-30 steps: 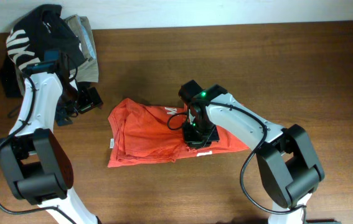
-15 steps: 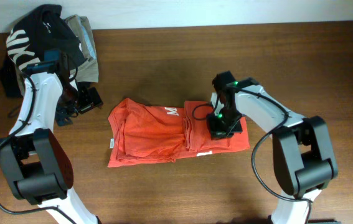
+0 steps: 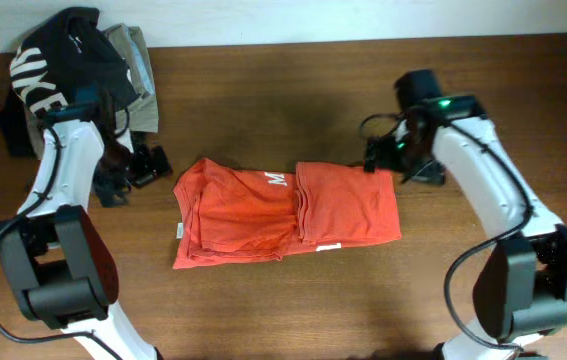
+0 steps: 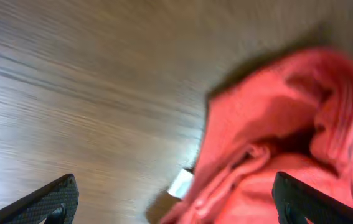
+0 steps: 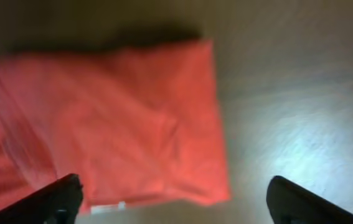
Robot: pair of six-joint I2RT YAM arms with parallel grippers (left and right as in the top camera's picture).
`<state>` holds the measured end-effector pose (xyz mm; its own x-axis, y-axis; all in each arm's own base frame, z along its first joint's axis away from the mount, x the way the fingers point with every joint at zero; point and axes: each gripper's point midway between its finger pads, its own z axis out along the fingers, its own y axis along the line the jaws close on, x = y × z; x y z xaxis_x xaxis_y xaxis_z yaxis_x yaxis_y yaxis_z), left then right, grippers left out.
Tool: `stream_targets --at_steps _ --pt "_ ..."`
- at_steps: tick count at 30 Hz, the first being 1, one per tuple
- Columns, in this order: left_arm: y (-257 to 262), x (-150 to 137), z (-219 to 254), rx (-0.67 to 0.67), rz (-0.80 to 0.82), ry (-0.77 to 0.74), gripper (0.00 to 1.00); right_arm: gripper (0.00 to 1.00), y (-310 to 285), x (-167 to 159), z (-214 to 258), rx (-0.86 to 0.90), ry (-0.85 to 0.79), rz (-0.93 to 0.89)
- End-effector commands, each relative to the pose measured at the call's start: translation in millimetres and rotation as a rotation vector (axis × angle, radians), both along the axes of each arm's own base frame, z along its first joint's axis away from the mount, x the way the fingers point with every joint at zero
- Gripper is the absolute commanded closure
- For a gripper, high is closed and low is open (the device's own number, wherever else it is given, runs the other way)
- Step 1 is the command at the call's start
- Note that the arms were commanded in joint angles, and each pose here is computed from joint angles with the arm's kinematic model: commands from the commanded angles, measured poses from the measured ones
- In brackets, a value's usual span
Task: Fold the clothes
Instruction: 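Release the strip and withdraw the right gripper to the upper right, then grasp the strip's left end with the left gripper and fold it rightward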
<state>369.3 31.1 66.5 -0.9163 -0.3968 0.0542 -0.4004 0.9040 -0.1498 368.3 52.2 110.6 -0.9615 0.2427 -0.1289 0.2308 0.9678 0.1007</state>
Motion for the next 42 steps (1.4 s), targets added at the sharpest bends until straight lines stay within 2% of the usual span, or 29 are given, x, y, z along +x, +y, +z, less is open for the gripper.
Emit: stream_targets --at_steps 1,3,7,9,12,15,18,19,21,22,23,24,26,29,33,37,42 --pt "-27 -26 -18 -0.108 -0.076 0.063 0.01 0.01 -68 14 7 -0.027 -0.049 -0.178" --pt "-46 -33 -35 -0.197 -0.111 0.053 0.01 0.01 -108 9 6 -0.018 -0.044 -0.285" --pt "-67 -43 -58 -0.314 -0.138 0.014 0.01 0.01 -142 2 7 0.023 -0.046 -0.369" --pt "-68 -51 -65 -0.322 -0.139 0.025 0.01 0.01 -153 -1 7 0.022 -0.046 -0.398" --pt "-88 -53 -67 -0.426 -0.181 -0.021 0.01 0.01 -155 -1 7 0.021 -0.046 -0.405" --pt "-103 -55 -69 -0.441 -0.222 -0.025 0.02 0.01 -155 -1 7 0.021 -0.047 -0.404" --pt "-122 -55 -70 -0.435 -0.287 -0.033 0.11 0.01 -155 -1 7 0.021 -0.047 -0.404" --pt "-126 -55 -70 -0.431 -0.305 -0.036 0.19 0.01 -155 -1 7 0.021 -0.047 -0.404" --pt "-127 -53 -72 -0.407 -0.318 -0.044 0.53 0.01 -155 -1 7 0.021 -0.047 -0.404" --pt "-112 -48 -79 -0.331 -0.254 -0.029 0.87 0.01 -155 -1 7 0.021 -0.047 -0.404" --pt "-103 -47 -81 -0.298 -0.229 -0.024 0.97 0.01 -155 -1 7 0.021 -0.047 -0.404" --pt "-95 -44 -82 -0.269 -0.212 -0.024 0.99 0.01 -155 -1 7 0.021 -0.047 -0.404" --pt "-72 -37 -79 -0.195 -0.178 -0.025 0.99 0.01 -155 -1 7 0.021 -0.047 -0.404" --pt "-12 -24 -55 -0.010 -0.053 0.020 0.99 0.01 -155 -1 7 0.021 -0.047 -0.404" --pt "39 3 13 0.153 0.045 -0.009 0.99 0.01 -155 -1 7 0.021 -0.047 -0.404" --pt "17 17 71 0.161 -0.016 -0.054 0.99 0.01 -155 -1 7 0.021 -0.047 -0.404" --pt "-54 14 72 0.097 -0.174 -0.044 0.99 0.02 -155 -1 7 0.021 -0.047 -0.404"
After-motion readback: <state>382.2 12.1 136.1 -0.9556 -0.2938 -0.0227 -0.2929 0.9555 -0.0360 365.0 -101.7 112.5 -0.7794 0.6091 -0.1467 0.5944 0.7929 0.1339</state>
